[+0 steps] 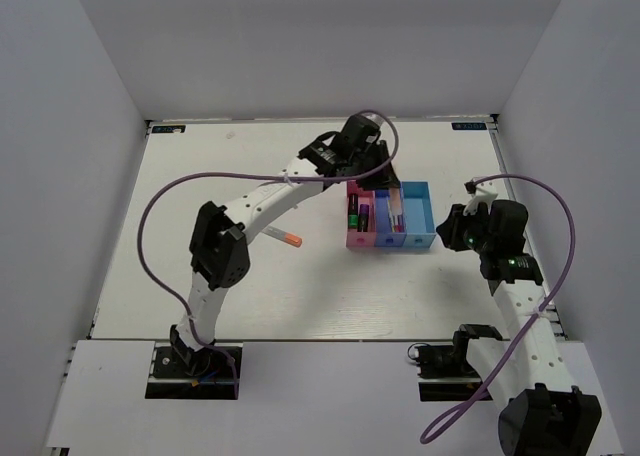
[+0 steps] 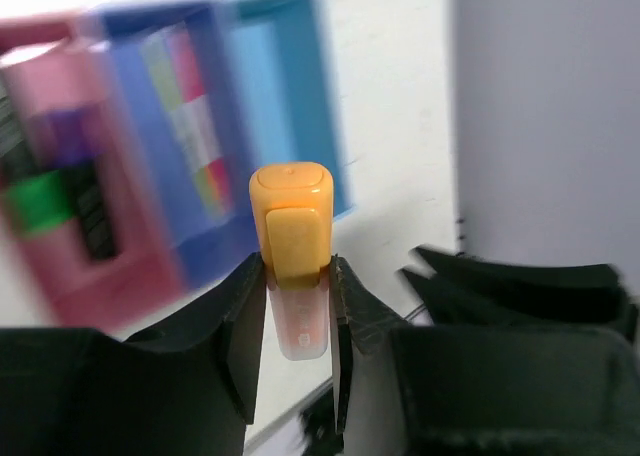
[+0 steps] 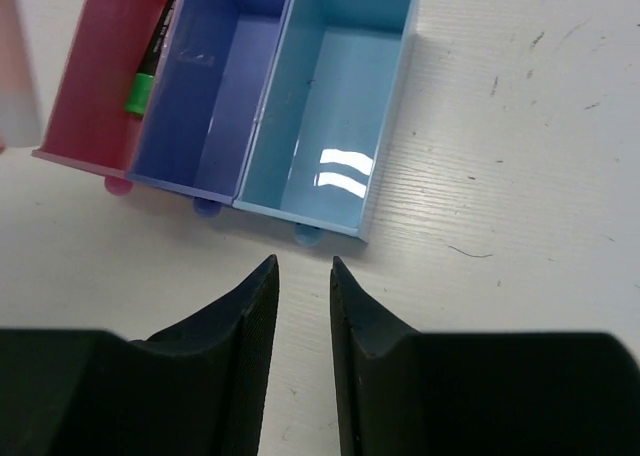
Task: Sort the stationery into containers
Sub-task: Place the pen in the storage box.
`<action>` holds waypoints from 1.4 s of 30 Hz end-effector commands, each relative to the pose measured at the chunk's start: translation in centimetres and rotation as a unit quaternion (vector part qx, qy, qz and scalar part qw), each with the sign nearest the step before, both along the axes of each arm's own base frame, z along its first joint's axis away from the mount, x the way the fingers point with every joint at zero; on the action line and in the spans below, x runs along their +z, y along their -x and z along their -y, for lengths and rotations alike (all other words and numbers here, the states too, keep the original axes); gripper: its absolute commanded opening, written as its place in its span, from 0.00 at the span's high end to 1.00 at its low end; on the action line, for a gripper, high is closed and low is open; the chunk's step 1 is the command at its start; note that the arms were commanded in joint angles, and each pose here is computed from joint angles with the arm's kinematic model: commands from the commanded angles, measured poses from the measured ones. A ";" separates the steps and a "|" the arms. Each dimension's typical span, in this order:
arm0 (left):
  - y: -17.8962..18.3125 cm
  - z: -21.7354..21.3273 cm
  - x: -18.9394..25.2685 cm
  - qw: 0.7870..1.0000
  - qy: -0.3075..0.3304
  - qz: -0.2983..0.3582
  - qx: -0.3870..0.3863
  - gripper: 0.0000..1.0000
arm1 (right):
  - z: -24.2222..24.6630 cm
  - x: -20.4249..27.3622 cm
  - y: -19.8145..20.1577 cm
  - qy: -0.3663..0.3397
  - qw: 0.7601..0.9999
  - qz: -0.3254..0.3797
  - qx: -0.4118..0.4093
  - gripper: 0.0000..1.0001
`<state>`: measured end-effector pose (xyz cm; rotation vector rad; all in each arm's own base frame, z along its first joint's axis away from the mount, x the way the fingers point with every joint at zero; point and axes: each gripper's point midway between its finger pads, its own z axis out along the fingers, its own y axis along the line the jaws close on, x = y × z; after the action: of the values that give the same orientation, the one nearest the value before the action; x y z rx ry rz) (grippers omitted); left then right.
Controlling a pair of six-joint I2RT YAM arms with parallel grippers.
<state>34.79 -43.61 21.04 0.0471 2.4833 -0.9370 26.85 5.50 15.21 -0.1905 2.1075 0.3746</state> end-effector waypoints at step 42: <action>-2.5 9.1 -6.3 0.993 0.103 0.008 -0.063 0.48 | 2.5 0.9 -1.2 0.009 0.997 0.032 -0.063 0.41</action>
<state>37.11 -52.70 13.27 0.1412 2.4041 -1.2339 27.53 3.08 15.06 -0.0756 2.0992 0.2675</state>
